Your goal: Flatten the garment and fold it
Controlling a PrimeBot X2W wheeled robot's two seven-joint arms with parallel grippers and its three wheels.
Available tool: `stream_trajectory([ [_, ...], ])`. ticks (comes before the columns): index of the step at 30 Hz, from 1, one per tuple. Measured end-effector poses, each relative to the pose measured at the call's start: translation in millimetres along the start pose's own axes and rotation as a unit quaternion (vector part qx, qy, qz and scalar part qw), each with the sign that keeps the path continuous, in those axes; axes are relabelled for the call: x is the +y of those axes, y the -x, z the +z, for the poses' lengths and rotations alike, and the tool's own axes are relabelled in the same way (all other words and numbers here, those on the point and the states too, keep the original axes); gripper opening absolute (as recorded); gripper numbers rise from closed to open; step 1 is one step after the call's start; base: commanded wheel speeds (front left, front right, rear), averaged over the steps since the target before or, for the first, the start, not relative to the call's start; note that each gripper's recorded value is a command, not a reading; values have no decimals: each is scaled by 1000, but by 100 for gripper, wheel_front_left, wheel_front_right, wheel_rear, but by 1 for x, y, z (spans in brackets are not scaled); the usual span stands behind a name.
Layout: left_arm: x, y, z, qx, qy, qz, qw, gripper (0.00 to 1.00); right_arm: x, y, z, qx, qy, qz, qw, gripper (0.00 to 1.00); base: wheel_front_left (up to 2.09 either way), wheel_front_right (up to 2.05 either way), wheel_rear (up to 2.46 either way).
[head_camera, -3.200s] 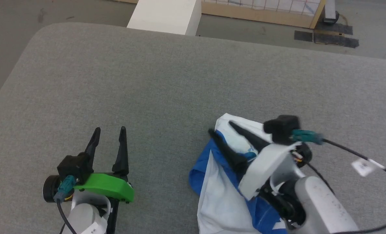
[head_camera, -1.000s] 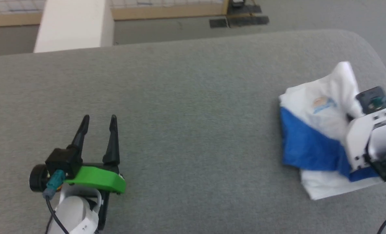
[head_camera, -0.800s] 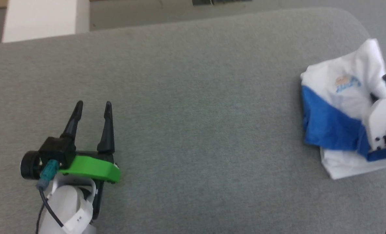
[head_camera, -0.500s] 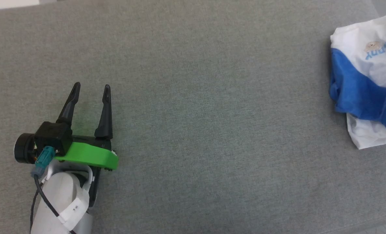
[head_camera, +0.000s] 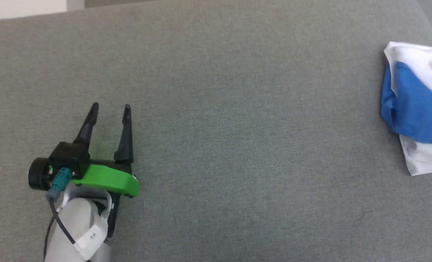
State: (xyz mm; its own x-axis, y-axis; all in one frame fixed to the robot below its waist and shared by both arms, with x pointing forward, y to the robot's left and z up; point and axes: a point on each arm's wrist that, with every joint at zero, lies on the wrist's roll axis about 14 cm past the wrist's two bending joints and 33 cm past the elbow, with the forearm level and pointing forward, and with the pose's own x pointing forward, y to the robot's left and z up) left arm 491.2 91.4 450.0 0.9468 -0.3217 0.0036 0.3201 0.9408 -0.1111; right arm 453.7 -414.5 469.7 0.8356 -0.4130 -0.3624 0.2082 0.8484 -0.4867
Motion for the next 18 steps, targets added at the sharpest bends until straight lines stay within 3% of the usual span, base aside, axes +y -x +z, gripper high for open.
stream_trajectory([
  [9,1,37,22,-10,7,29,999,100,10,36,27,-99,-89,21,991,100,0,0,0],
  [18,9,76,45,-31,16,60,998,100,61,92,69,-217,-174,83,957,100,0,0,0],
])
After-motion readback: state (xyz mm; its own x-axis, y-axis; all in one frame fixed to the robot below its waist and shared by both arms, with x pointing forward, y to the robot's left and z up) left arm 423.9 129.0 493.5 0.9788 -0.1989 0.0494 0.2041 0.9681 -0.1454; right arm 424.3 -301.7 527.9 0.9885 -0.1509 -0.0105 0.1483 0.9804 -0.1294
